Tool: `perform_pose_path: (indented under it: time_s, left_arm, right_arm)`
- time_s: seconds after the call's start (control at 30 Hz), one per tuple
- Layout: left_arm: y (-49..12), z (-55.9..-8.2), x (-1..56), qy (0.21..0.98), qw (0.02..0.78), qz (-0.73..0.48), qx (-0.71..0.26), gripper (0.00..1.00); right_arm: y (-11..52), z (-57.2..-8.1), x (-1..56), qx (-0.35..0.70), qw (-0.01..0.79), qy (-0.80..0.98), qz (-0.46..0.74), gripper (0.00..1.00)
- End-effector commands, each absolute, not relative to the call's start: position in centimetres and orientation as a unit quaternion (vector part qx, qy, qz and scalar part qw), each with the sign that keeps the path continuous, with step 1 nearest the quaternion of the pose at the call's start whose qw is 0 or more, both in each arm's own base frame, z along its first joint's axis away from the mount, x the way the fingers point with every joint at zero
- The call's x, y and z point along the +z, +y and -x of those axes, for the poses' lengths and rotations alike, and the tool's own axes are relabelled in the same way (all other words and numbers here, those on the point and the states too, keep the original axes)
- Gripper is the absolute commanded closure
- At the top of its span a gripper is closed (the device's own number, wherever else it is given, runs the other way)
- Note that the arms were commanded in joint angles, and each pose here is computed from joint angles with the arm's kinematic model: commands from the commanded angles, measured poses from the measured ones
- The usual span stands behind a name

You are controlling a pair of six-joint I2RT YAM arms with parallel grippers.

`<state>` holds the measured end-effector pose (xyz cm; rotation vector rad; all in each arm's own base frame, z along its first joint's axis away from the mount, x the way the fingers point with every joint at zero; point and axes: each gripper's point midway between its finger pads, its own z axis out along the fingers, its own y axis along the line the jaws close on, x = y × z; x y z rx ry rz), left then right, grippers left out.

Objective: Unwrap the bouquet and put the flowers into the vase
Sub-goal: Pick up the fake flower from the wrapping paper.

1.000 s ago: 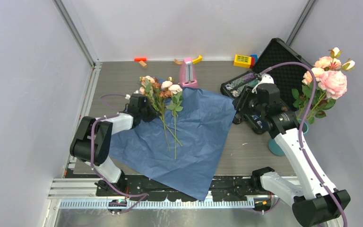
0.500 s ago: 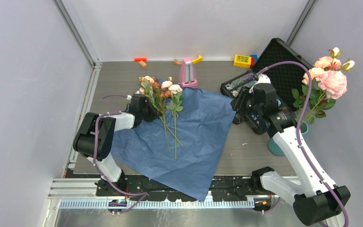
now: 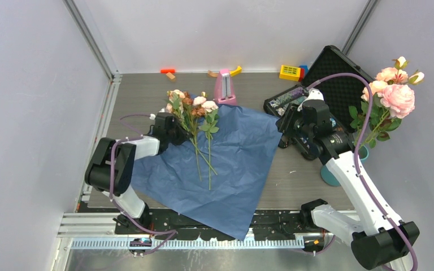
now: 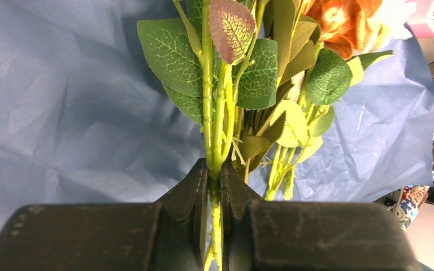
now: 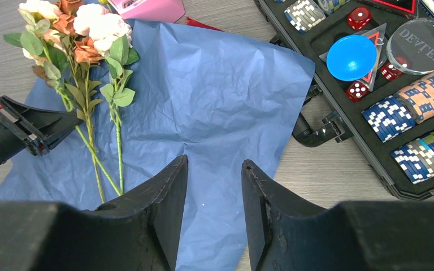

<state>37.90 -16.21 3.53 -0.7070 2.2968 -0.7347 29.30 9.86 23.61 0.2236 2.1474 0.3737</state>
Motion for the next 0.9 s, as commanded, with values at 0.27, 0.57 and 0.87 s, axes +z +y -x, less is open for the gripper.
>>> perform_pose_path:
  time_s: [0.27, 0.57, 0.87]
  left_arm:
    - [-13.5, -36.7, 9.8, 0.831, 0.398, 0.259, -0.291, 1.00]
    - [-13.0, -34.6, 14.7, 0.821, 0.454, 0.187, -0.292, 1.00]
    - [-17.3, -32.0, 22.1, 0.765, 0.488, 0.046, -0.418, 1.00]
  right_arm:
    - [10.1, -29.6, 25.7, 0.162, 0.486, 0.854, -0.091, 0.55]
    - [10.4, -29.6, 25.9, 0.170, 0.486, 0.853, -0.086, 0.54]
    - [14.0, -29.6, 28.1, 0.259, 0.479, 0.837, -0.052, 0.47]
